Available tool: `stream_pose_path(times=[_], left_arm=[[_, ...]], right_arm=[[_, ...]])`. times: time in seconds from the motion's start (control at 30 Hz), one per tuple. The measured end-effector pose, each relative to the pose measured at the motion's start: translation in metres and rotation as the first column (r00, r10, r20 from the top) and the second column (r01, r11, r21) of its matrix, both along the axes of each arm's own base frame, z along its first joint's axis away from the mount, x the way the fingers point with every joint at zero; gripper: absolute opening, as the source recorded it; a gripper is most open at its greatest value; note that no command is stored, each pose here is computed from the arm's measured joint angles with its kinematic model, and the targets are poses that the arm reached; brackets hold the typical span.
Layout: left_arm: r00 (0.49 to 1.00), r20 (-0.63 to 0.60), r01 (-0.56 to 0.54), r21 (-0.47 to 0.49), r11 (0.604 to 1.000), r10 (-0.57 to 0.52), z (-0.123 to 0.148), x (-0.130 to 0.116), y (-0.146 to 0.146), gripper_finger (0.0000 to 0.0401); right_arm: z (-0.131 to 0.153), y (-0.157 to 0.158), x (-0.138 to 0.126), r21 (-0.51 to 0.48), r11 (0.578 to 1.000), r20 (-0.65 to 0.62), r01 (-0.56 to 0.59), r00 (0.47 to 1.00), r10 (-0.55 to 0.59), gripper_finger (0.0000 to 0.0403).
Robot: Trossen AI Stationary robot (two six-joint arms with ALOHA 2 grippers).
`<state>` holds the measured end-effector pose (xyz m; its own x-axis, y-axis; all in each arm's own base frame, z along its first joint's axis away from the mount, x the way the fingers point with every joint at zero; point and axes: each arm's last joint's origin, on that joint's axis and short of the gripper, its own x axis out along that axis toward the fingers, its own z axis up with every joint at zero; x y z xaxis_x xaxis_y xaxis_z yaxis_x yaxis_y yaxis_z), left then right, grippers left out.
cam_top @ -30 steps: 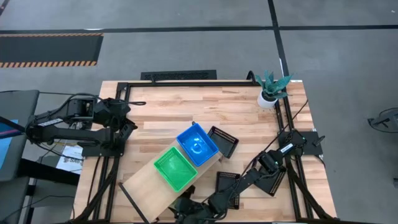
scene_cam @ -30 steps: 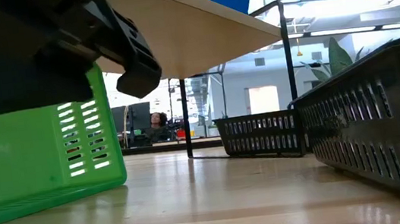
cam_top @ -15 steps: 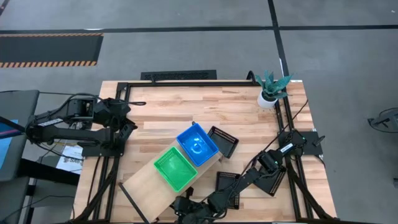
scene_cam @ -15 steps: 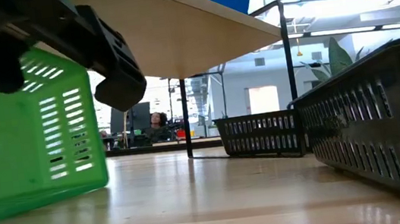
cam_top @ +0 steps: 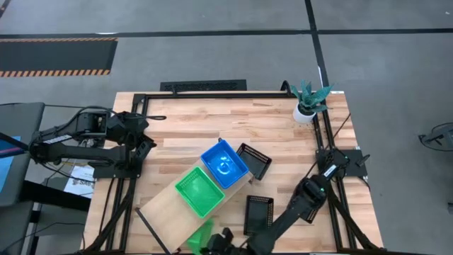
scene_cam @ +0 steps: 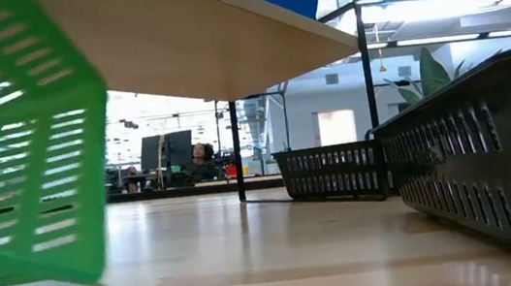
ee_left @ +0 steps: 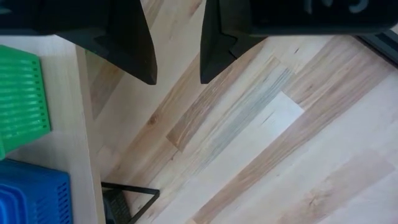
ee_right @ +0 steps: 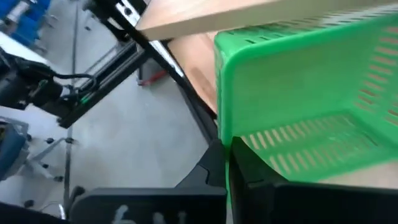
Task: Stack baskets on shelf by color
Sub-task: Stack the green bin on the green bin on the shelf
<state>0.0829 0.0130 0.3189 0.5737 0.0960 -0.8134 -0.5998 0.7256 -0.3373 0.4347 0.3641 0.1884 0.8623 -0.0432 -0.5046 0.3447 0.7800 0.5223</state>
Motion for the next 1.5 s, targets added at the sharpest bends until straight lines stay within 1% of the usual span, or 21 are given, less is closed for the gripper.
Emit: stream_pose_path(times=[0.03, 0.13, 0.2, 0.3, 0.37, 0.47, 0.6, 0.67, 0.73, 0.87, 0.93, 1.0, 1.07, 1.17, 1.23, 1.3, 1.33, 1.4, 1.5], left_arm=[[1.000, 0.000, 0.000, 0.000, 1.000, 0.000, 0.000, 0.000, 0.000, 0.0110], [1.000, 0.000, 0.000, 0.000, 1.000, 0.000, 0.000, 0.000, 0.000, 0.0110], [1.000, 0.002, -0.001, 0.001, 1.000, 0.001, 0.000, 0.000, 0.000, 0.0110], [1.000, 0.006, -0.001, 0.000, 1.000, 0.001, 0.000, 0.001, 0.000, 0.0110], [1.000, 0.013, -0.001, 0.001, 1.000, 0.001, 0.001, 0.001, 0.000, 0.0110], [1.000, 0.015, -0.002, 0.001, 1.000, 0.002, 0.001, 0.001, 0.000, 0.0110], [1.000, 0.018, 0.005, -0.021, 1.000, -0.005, 0.001, 0.001, 0.000, 0.0110], [1.000, 0.020, 0.013, -0.033, 0.999, -0.013, 0.001, 0.001, -0.001, 0.0110], [1.000, 0.022, 0.020, -0.046, 0.999, -0.019, 0.001, 0.001, -0.001, 0.0110], [1.000, 0.024, 0.009, -0.061, 0.998, -0.007, 0.001, 0.001, -0.001, 0.0110], [1.000, 0.024, 0.004, -0.065, 0.998, -0.002, 0.001, 0.001, -0.001, 0.0110], [1.000, 0.025, -0.001, -0.070, 0.998, 0.003, 0.001, 0.001, -0.002, 0.0110], [1.000, 0.026, 0.004, -0.082, 0.997, -0.002, 0.001, 0.001, -0.002, 0.0110], [1.000, 0.029, 0.009, -0.106, 0.994, -0.005, 0.001, 0.002, -0.003, 0.0110], [0.999, 0.032, -0.001, -0.127, 0.992, 0.005, 0.001, 0.002, -0.003, 0.0110], [0.999, 0.035, -0.012, -0.141, 0.990, 0.017, 0.001, 0.002, -0.003, 0.0110], [0.999, 0.034, -0.020, -0.147, 0.989, 0.025, 0.001, 0.002, -0.003, 0.0110], [0.999, 0.034, -0.036, -0.159, 0.987, 0.042, 0.001, 0.002, -0.003, 0.0110], [0.998, 0.033, -0.048, -0.168, 0.985, 0.055, 0.001, 0.002, -0.003, 0.0110]], right_arm=[[0.005, 0.000, -0.005, 0.018, 1.000, -0.005, 0.009, 1.000, -0.009, 0.0004], [0.016, -0.002, -0.017, 0.014, 1.000, -0.058, 0.026, 0.998, -0.025, 0.0003], [0.026, -0.005, -0.027, -0.012, 1.000, -0.101, 0.028, 0.994, -0.029, 0.0003], [0.042, -0.010, -0.036, -0.016, 1.000, -0.148, 0.014, 0.989, -0.016, 0.0003], [0.053, -0.014, -0.041, -0.020, 1.000, -0.175, -0.020, 0.984, 0.016, 0.0002], [0.073, -0.020, -0.049, 0.000, 0.999, -0.197, -0.053, 0.979, 0.051, 0.0002], [0.103, -0.023, -0.061, 0.069, 0.986, -0.206, -0.151, 0.965, 0.162, 0.0001], [0.124, -0.024, -0.072, 0.114, 0.972, -0.191, -0.205, 0.956, 0.224, 0.0001], [0.144, -0.027, -0.083, 0.133, 0.961, -0.167, -0.242, 0.950, 0.262, 0.0001], [0.188, -0.034, -0.109, 0.144, 0.940, -0.077, -0.310, 0.943, 0.323, 0.0001], [0.212, -0.041, -0.123, 0.129, 0.929, -0.015, -0.346, 0.936, 0.351, 0.0001], [0.235, -0.050, -0.137, 0.096, 0.925, 0.045, -0.368, 0.930, 0.365, 0.0001], [0.254, -0.061, -0.147, 0.040, 0.921, 0.099, -0.386, 0.919, 0.381, 0.0001], [0.278, -0.082, -0.157, -0.114, 0.919, 0.150, -0.377, 0.908, 0.391, 0.0001], [0.289, -0.099, -0.159, -0.224, 0.899, 0.151, -0.375, 0.898, 0.413, 0.0000], [0.295, -0.117, -0.155, -0.328, 0.870, 0.128, -0.369, 0.895, 0.428, 0.0000], [0.295, -0.123, -0.153, -0.381, 0.847, 0.106, -0.371, 0.892, 0.438, 0.0000], [0.294, -0.137, -0.146, -0.485, 0.790, 0.045, -0.376, 0.891, 0.452, 0.0000], [0.290, -0.156, -0.134, -0.595, 0.703, -0.048, -0.388, 0.891, 0.451, 0.0000]])
